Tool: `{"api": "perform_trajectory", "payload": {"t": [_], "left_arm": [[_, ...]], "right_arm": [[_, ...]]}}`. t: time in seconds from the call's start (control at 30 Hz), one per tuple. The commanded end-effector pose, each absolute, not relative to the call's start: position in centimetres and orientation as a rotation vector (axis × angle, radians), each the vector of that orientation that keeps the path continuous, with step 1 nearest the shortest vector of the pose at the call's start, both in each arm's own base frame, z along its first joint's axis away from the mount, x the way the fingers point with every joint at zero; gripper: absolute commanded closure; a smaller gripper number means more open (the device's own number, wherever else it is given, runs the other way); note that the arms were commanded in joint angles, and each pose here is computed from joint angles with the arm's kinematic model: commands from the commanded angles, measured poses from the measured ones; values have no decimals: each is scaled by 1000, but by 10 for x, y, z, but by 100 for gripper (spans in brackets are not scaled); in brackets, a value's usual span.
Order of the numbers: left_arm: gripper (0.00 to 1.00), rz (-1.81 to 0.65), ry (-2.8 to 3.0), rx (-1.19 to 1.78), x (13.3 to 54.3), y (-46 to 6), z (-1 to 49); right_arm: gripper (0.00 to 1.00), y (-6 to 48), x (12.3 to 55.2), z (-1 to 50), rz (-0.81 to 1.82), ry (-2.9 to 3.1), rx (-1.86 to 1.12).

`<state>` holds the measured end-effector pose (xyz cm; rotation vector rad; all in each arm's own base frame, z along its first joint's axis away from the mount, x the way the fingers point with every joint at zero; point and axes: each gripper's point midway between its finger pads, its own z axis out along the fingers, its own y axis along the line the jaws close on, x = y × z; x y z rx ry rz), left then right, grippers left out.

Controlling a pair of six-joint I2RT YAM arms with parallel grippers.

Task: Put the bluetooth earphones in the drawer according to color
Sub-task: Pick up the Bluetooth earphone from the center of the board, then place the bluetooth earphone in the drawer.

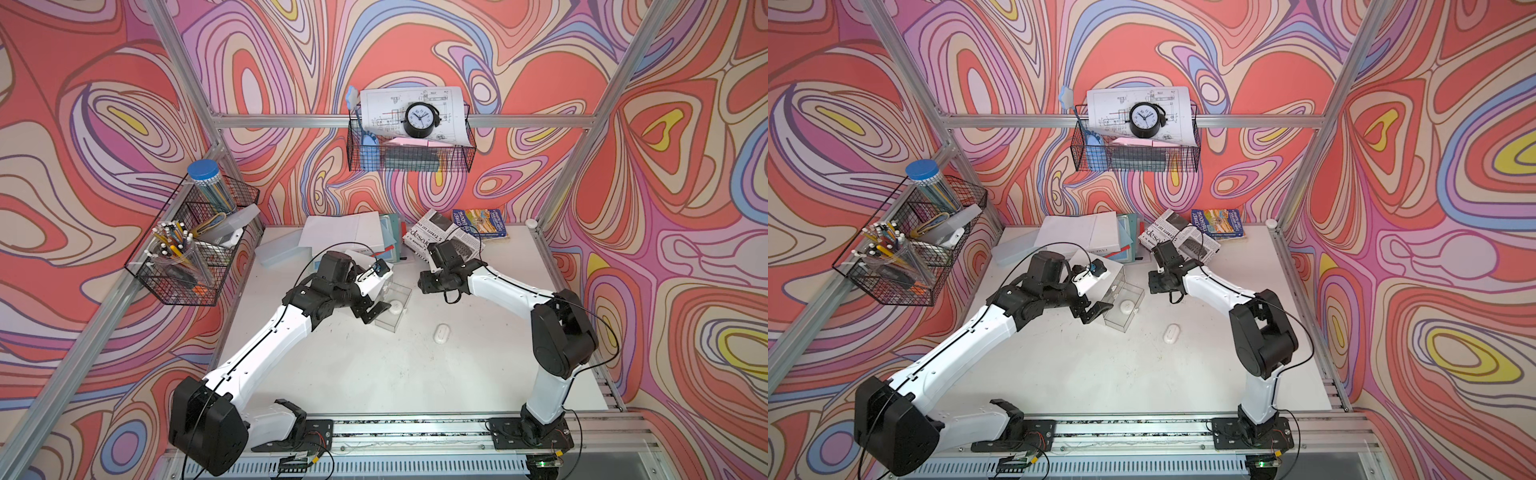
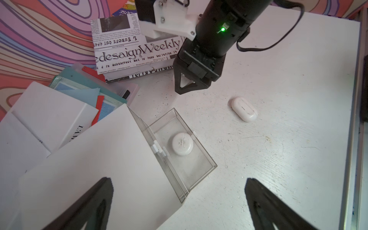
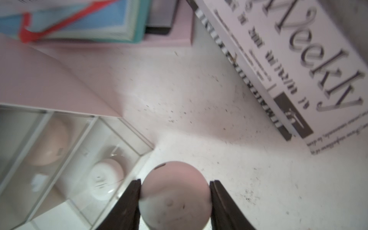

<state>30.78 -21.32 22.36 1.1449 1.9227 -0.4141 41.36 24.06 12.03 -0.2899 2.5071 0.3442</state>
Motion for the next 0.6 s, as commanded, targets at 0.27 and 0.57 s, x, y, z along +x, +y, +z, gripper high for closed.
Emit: {"api": "perform_trajectory", "payload": {"t": [0.27,0.57], "left_arm": [[2,-341,1959,1079,319,-186,218],[1,-360,2007,1055,325,-176,211]], "right_arm": [[100,300,396,128,553,2424,-497],[100,323,386,105,649,2468,-516]]}}
